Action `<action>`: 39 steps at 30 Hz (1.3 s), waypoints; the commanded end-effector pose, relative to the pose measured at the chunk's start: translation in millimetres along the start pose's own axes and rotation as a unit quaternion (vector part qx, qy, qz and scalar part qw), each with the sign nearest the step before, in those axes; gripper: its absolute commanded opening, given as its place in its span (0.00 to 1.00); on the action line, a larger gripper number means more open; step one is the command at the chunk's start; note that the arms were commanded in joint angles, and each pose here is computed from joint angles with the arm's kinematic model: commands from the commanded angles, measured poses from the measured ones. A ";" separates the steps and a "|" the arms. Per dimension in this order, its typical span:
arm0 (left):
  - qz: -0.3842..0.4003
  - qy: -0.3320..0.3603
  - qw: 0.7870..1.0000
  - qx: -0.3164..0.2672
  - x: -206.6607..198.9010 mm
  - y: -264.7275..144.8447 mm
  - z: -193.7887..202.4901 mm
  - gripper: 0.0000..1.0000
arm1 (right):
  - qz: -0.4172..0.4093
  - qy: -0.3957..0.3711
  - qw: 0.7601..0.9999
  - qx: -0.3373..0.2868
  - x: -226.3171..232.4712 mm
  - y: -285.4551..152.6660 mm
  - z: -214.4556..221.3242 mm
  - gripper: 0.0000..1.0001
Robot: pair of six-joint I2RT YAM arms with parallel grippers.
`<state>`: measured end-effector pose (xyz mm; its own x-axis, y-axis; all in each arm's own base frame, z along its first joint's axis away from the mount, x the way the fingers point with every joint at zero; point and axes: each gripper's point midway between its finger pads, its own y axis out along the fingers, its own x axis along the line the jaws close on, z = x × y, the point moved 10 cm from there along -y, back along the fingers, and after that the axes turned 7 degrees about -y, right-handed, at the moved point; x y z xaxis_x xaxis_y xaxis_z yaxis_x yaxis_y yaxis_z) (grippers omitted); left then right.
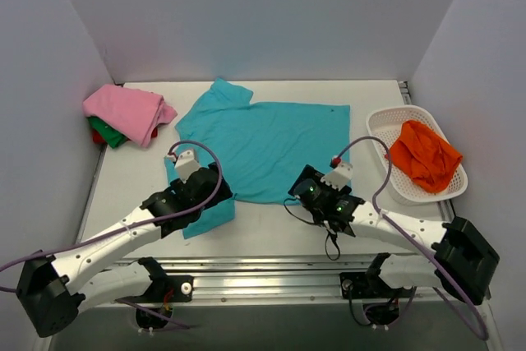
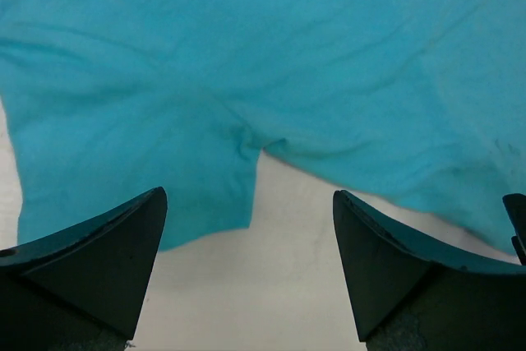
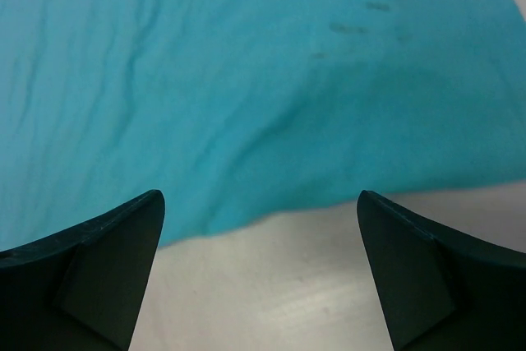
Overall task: Fold and stack the t-shirts
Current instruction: Flatten the tshirt out, then fold the tshirt
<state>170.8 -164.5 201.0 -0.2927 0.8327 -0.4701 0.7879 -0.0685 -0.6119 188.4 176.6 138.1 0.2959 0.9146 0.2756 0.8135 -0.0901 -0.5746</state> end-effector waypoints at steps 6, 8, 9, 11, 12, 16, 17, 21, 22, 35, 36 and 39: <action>-0.062 -0.009 0.997 0.036 46.8 -37.1 32.1 0.82 | -0.022 0.065 0.997 -0.023 -40.2 -25.5 21.2 0.98; -0.085 -0.001 0.995 0.042 49.6 -41.1 35.0 0.81 | -0.026 0.067 0.997 -0.028 -39.0 -27.4 18.2 0.98; -0.098 0.005 0.995 0.032 51.4 -40.6 34.8 0.81 | -0.027 0.066 0.997 -0.029 -38.7 -28.0 17.1 0.98; -0.135 0.020 0.990 0.025 54.6 -34.5 39.0 0.82 | -0.034 0.063 0.997 -0.035 -34.5 -30.9 11.2 0.98; -0.135 0.020 0.990 0.024 50.2 -31.6 40.0 0.82 | -0.035 0.062 0.997 -0.039 -34.1 -31.7 9.1 0.98; -0.178 0.049 0.982 0.035 40.4 -3.9 61.6 0.86 | -0.055 0.061 0.996 -0.043 -29.5 -36.8 2.2 0.98; -0.189 0.048 0.980 0.030 40.2 0.4 64.0 0.89 | -0.062 0.058 0.996 -0.040 -28.4 -38.1 2.0 0.98; -0.177 0.009 0.984 0.010 51.7 8.2 66.1 0.96 | -0.087 0.059 0.994 -0.018 -29.8 -37.3 12.2 0.97; -0.158 -0.002 0.987 0.007 52.3 9.5 64.7 0.96 | -0.089 0.057 0.994 -0.014 -30.7 -36.6 14.6 0.97; -0.127 -0.074 0.989 0.015 96.7 3.7 56.0 0.95 | -0.084 0.052 0.995 -0.014 -28.9 -29.0 22.0 0.96; -0.130 -0.071 0.989 0.020 96.5 5.8 58.2 0.94 | -0.081 0.049 0.995 -0.012 -28.4 -27.6 23.4 0.96; -0.145 -0.061 0.987 0.027 96.8 13.2 64.1 0.92 | -0.075 0.045 0.996 -0.013 -27.3 -26.0 23.7 0.96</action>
<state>112.4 -112.5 109.9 -0.5660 0.7567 -0.3272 0.6355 0.1476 -0.7578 143.9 160.2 124.2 0.2085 0.8785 0.4299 0.8527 0.0520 -0.5197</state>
